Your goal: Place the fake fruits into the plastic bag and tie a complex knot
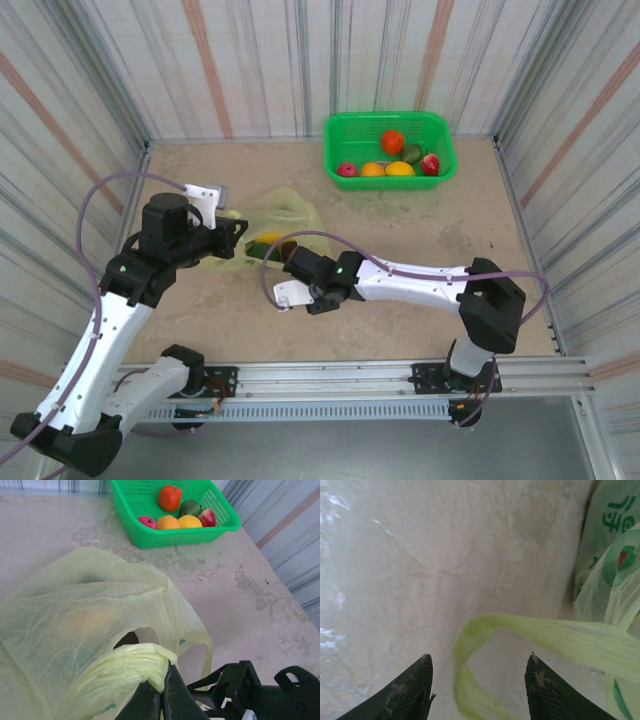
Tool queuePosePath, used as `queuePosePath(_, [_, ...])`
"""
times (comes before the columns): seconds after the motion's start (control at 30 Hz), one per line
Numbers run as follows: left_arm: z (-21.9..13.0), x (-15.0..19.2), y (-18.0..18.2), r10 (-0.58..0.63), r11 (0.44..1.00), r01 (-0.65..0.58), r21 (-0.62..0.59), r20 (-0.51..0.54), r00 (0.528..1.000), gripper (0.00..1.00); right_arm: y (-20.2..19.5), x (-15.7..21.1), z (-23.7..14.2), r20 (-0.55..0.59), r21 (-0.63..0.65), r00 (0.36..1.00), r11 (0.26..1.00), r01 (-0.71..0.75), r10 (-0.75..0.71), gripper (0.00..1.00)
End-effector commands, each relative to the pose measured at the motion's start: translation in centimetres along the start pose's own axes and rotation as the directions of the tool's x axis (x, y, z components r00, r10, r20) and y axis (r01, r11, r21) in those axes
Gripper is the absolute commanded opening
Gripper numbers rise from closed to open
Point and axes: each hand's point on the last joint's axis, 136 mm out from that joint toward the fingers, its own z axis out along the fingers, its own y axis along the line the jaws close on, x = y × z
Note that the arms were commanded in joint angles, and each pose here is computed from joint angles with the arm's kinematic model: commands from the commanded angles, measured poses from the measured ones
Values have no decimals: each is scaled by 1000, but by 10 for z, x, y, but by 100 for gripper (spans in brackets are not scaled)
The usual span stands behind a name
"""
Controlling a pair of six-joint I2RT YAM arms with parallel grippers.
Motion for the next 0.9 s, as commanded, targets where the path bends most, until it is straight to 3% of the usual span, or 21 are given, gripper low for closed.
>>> queuePosePath(0.0, [-5,1,-2,1,1000,-2,10,6,1000,0,-13,1,5,-82,81,997,997,11,-4,48])
queuePosePath(0.37, [-7,3,-2,-6,1000,6,13,10,1000,0,-3,12,13,-195,77,980,995,58,-42,45])
queuePosePath(0.63, [-7,3,-1,-7,1000,7,12,10,1000,0,5,7,22,-184,48,982,998,43,-33,43])
queuePosePath(0.77, [-7,3,-1,-5,1000,5,9,11,1000,0,4,-2,23,-148,43,989,999,4,2,30])
queuePosePath(0.87, [-6,2,1,-2,1000,2,-2,17,1000,0,-9,-13,11,-68,44,992,994,-100,103,11])
